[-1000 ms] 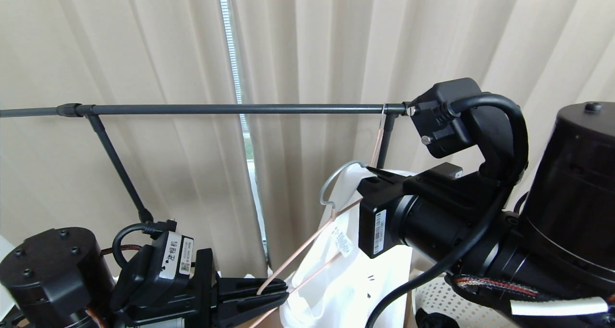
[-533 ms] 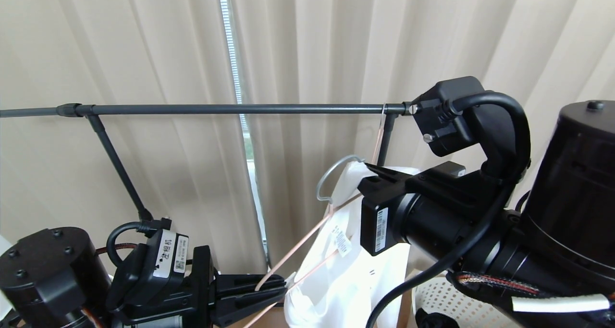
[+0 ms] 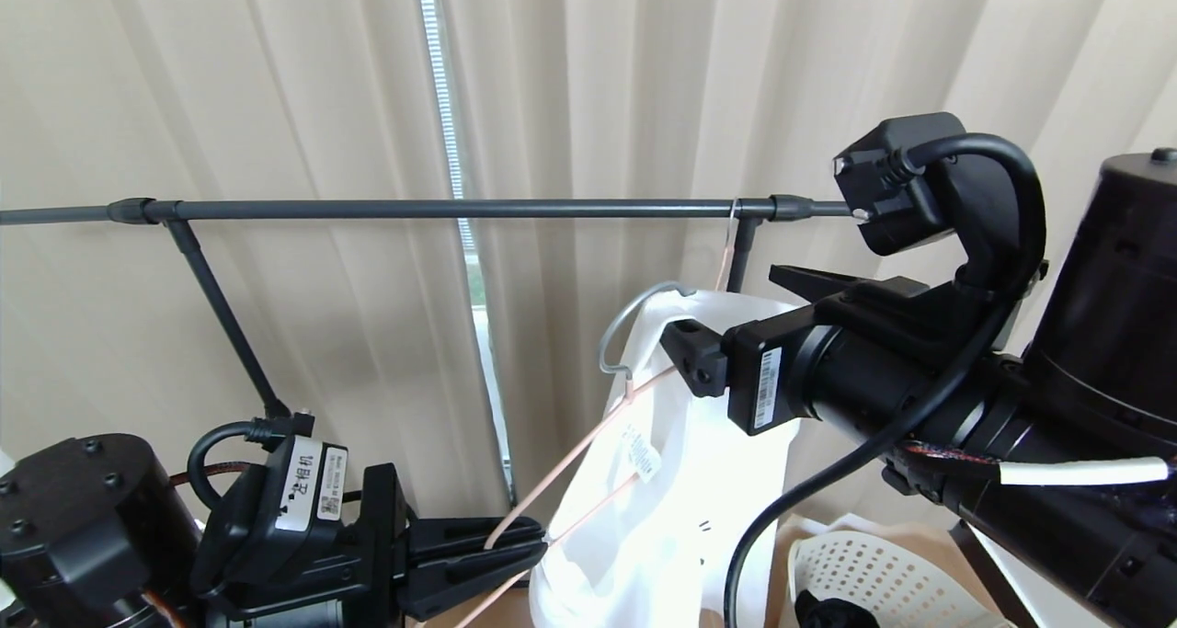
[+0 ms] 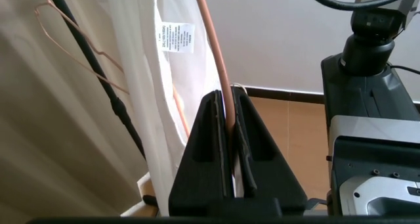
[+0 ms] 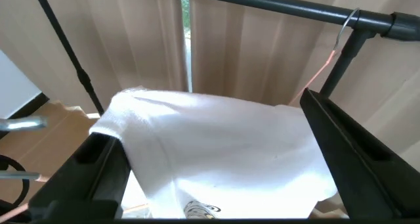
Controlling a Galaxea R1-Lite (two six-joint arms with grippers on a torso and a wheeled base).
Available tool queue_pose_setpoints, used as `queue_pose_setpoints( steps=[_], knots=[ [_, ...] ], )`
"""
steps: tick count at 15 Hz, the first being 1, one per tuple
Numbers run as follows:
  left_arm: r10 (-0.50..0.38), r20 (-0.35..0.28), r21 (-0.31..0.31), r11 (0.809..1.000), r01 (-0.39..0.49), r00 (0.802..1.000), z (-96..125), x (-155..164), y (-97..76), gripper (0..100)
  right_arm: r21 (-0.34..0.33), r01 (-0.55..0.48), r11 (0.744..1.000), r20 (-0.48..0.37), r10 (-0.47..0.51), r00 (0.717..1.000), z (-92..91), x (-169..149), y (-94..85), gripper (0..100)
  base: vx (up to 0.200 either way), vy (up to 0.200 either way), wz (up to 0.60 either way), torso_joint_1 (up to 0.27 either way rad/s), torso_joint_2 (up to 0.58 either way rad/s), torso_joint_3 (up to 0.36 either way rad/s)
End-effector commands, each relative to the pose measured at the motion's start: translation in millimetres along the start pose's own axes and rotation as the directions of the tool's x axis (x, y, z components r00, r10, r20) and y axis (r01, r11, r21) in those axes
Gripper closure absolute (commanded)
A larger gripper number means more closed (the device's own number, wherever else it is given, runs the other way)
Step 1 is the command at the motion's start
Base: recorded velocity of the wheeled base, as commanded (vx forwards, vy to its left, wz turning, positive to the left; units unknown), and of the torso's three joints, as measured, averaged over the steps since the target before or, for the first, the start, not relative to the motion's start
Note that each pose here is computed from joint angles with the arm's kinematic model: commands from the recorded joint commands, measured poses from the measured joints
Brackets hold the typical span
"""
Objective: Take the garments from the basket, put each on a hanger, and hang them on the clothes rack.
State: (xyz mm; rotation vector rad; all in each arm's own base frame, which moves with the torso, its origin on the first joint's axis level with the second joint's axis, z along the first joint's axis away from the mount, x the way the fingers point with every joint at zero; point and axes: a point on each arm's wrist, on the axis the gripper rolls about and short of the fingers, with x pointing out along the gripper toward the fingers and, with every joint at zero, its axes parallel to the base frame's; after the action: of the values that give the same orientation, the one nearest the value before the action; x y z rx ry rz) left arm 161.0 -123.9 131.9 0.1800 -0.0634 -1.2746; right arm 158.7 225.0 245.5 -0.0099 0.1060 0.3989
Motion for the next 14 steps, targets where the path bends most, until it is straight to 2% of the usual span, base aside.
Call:
queue_pose_setpoints(
  steps=[1,6,14],
  knots=[
    [0.000,-0.002,-0.002,1.000,0.000,1.000,-0.7,-0.1,0.1,100,-0.002,0.004,1.000,-0.006,-0.004,1.000,-2.1,2.2,0.5,0,0.000,0.000,0.00,0.000,0.00,0.000],
    [0.019,-0.005,-0.003,1.000,-0.019,1.000,-1.5,-2.8,2.6,100,-0.016,-0.036,0.999,-0.022,0.036,0.999,-7.7,-3.1,10.9,0,0.000,0.000,0.00,0.000,0.00,0.000],
    [0.046,0.007,0.010,0.999,-0.046,0.999,-1.6,-6.9,5.6,100,-0.016,-0.038,0.999,-0.018,0.038,0.999,-6.6,-5.1,10.0,0,0.000,0.000,0.00,0.000,0.00,0.000]
  ],
)
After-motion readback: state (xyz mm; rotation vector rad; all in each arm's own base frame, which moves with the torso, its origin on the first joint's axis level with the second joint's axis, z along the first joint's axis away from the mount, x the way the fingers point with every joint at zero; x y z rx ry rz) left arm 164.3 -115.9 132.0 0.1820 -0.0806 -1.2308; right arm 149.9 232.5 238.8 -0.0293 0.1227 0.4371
